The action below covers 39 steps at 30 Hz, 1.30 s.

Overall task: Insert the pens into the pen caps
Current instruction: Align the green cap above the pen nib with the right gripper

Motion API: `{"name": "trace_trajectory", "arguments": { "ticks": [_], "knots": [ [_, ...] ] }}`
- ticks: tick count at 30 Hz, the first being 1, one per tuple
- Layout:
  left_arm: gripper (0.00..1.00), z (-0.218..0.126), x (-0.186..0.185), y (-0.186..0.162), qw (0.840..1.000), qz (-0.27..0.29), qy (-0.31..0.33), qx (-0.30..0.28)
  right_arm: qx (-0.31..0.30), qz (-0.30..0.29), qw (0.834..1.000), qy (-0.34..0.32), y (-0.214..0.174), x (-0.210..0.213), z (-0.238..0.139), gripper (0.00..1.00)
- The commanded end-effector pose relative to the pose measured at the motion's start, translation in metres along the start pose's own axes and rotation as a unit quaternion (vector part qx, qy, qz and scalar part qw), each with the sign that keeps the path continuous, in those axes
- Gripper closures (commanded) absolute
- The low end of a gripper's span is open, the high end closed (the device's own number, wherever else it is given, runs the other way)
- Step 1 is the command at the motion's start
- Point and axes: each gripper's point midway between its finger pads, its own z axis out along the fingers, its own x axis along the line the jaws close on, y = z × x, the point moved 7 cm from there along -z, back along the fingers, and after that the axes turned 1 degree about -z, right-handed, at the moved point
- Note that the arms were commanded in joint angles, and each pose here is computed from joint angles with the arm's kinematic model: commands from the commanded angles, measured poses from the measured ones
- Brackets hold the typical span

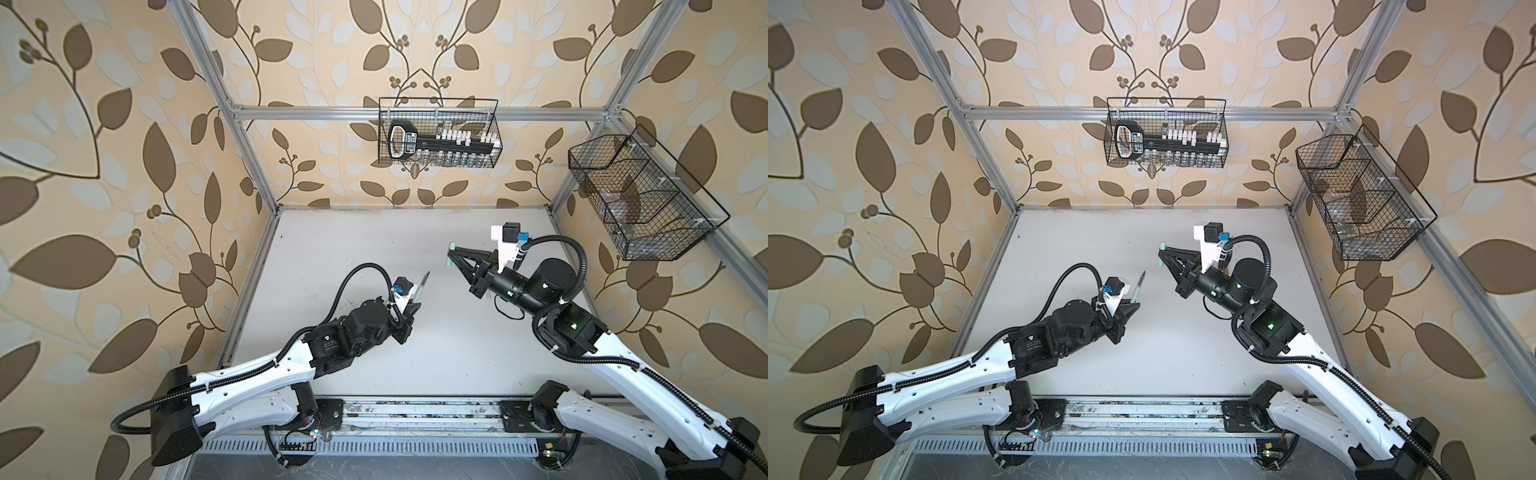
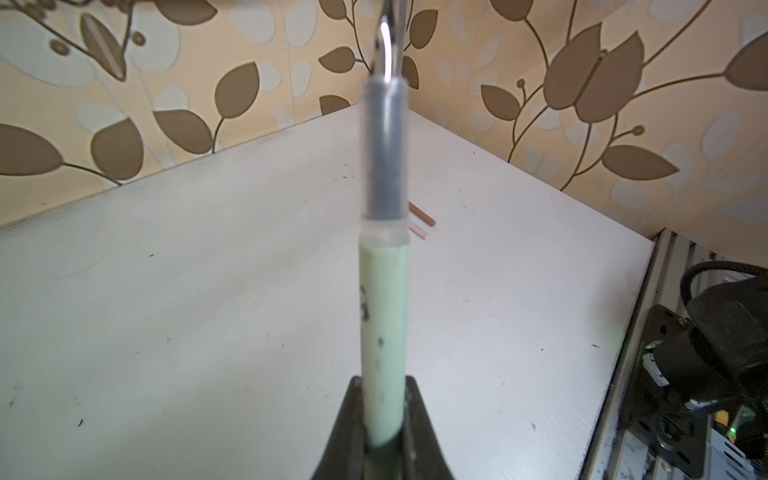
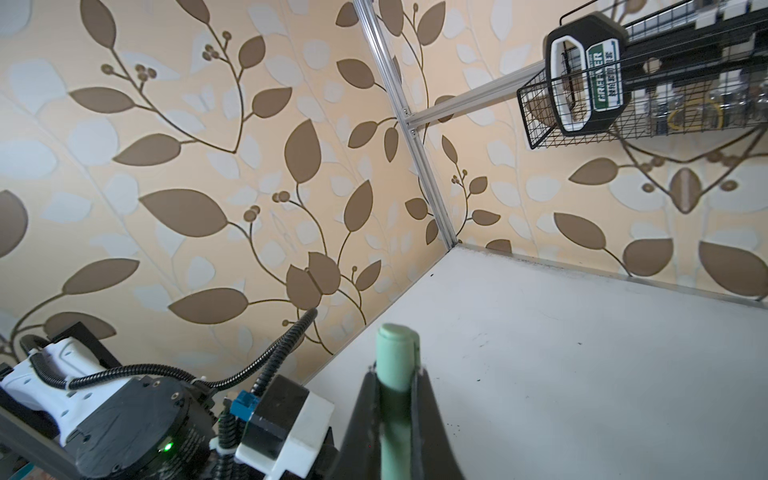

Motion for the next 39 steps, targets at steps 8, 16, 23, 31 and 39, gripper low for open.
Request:
{"name": "trace_trajectory", "arguments": {
  "ticks": [8,16,23,31,39],
  "knots": [
    [1.0,-0.013,-0.002,0.021,0.998,-0.014,-0.012,-0.063,-0.065,0.033,0.996,0.049,-0.013,0.007,0.01,1.0],
    [1.0,-0.018,-0.004,0.022,0.997,-0.023,-0.027,-0.075,-0.087,0.037,0.993,0.064,-0.015,0.011,0.016,1.0],
    [1.0,-0.026,-0.004,0.025,0.994,-0.036,-0.04,-0.095,-0.084,0.033,0.993,0.075,-0.014,0.013,0.027,1.0],
    [1.0,-0.029,-0.003,0.025,0.994,-0.038,-0.04,-0.098,-0.086,0.028,0.992,0.087,-0.012,0.016,0.039,1.0],
    [1.0,-0.03,-0.003,0.024,0.994,-0.033,-0.04,-0.094,-0.087,0.022,0.99,0.107,-0.002,0.023,0.047,1.0]
  ]
}}
